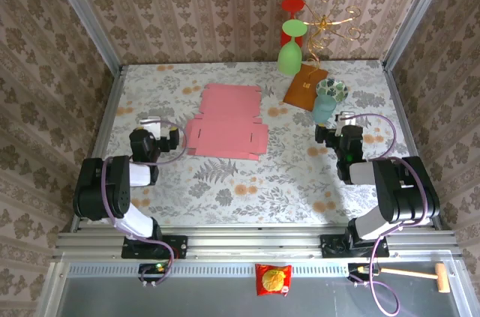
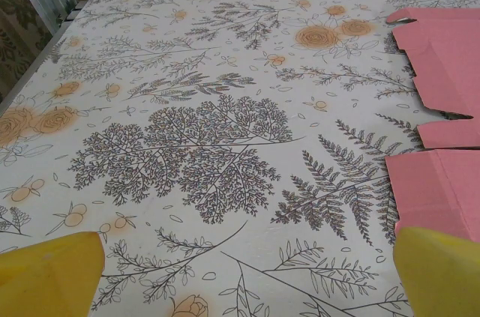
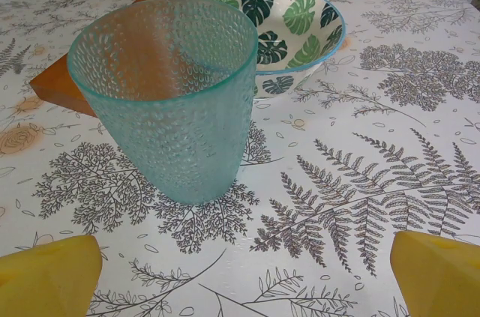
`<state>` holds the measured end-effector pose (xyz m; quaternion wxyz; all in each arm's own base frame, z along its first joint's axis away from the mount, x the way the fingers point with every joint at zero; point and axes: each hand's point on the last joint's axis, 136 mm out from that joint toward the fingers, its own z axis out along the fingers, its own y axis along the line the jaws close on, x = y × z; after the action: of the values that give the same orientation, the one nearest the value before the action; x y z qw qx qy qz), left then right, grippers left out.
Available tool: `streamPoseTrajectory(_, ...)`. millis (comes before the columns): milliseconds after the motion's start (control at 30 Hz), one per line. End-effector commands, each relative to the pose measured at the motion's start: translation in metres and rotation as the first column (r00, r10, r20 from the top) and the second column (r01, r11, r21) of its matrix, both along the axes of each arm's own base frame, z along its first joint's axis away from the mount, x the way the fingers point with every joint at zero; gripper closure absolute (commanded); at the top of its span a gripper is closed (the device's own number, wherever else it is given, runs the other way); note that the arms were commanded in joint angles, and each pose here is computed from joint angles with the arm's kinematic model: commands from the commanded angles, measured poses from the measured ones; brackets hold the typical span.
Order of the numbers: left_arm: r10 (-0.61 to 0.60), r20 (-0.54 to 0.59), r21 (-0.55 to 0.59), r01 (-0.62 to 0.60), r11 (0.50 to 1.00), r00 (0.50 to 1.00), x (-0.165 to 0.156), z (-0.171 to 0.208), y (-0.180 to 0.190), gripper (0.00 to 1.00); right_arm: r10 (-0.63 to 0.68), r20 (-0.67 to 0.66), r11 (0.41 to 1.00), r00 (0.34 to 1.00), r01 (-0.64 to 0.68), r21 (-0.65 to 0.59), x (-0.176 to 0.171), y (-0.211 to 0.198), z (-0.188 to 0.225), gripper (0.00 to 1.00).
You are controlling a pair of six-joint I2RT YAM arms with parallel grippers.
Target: Fold the paper box
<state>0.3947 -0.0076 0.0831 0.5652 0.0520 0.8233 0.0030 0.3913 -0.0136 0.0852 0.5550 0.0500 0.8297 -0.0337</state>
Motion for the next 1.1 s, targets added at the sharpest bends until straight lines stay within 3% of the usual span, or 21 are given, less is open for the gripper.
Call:
streamPoseTrajectory(0,-0.02,0.036,0.013,0.02,1.0,0.999,0.006,0.013,-0.003,0.0,0.016,0.044,1.0,0.999,-0.016,-0.004,0.008,0.003,0.012,0.0)
streamPoseTrajectory(833,0.011,0.037,0.015,-0.012,1.0,0.999,0.005,0.013,0.002,0.0,0.017,0.05,1.0,0.999,-0.017,-0.002,0.007,0.003,0.014,0.0)
streamPoseTrajectory(933,0.122,0.113,0.058,-0.129,0.99,0.986,-0.006,0.035,0.013,0.0,-0.014,0.088,1.0,0.996,0.016,-0.014,-0.002,-0.001,0.038,0.0)
streamPoseTrajectory(1000,0.158,0.138,0.127,-0.176,0.976,0.978,-0.014,0.061,0.009,0.0,-0.119,0.1,0.992,0.988,0.122,-0.026,-0.015,-0.011,0.072,0.0)
streamPoseTrajectory(1067,0.271,0.146,0.082,-0.285,0.955,0.951,-0.02,0.097,0.012,0.0,-0.176,0.139,0.984,0.975,0.179,-0.007,-0.025,-0.013,0.12,0.0)
